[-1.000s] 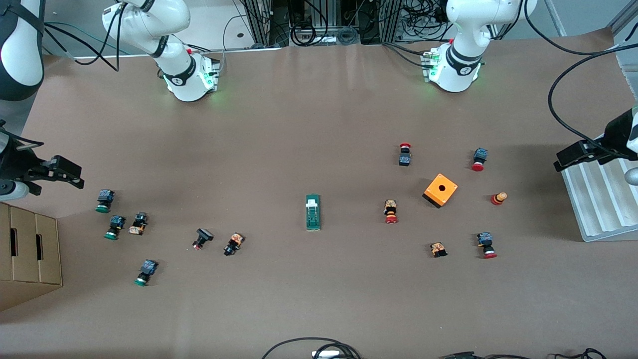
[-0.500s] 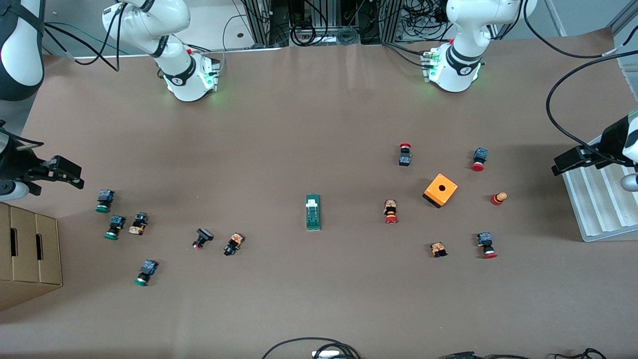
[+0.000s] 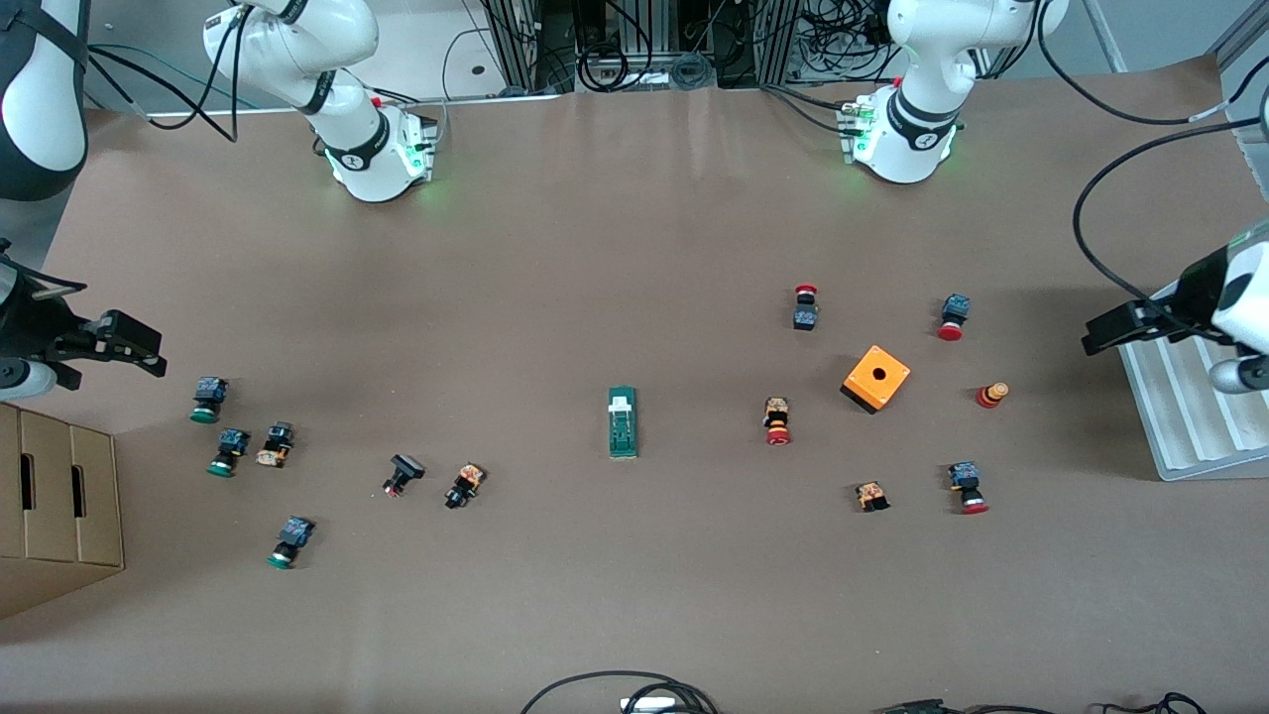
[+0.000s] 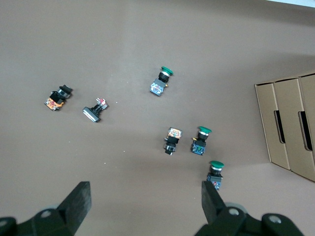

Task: Close load switch with both arms
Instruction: 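Lift the left arm from rest toward the green load switch, then move the left gripper over the green load switch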

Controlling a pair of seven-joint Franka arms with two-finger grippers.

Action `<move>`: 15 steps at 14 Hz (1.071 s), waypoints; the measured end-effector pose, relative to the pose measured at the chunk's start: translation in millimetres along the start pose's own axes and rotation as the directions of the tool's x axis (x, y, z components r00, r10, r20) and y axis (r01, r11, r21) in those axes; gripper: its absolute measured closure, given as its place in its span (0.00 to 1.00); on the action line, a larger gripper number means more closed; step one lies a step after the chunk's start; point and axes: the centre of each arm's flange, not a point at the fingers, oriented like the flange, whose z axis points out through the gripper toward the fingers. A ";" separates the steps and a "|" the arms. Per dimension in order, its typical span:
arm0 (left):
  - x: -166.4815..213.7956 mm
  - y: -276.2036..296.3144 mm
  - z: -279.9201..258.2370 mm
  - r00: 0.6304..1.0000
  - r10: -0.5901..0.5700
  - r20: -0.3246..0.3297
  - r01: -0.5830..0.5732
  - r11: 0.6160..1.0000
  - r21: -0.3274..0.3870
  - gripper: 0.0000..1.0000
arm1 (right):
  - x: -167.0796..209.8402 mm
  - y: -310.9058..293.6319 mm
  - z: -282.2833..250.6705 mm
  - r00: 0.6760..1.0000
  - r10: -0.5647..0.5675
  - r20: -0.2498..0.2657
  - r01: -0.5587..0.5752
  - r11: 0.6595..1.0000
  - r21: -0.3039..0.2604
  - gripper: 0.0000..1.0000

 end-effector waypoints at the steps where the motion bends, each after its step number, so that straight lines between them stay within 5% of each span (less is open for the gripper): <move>1: 3.1 7.3 12.2 0.999 0.013 0.030 -0.013 1.000 0.004 0.00 | 0.1 0.0 -0.1 1.000 0.000 -0.001 0.000 1.000 0.000 0.00; 5: 10.2 47.9 47.0 0.993 0.079 0.093 -0.081 0.996 0.024 0.00 | 0.6 0.0 -0.5 1.000 0.000 -0.005 0.000 1.000 -0.001 0.00; 9: 6.3 83.9 47.3 0.981 0.177 0.075 -0.190 0.957 0.218 0.00 | 0.7 -0.2 -0.5 1.000 -0.001 -0.006 0.001 1.000 -0.001 0.00; 15: -9.7 147.5 47.9 0.957 0.281 0.069 -0.289 0.921 0.262 0.00 | 0.9 -0.7 -0.5 1.000 -0.001 -0.006 0.001 1.000 -0.001 0.00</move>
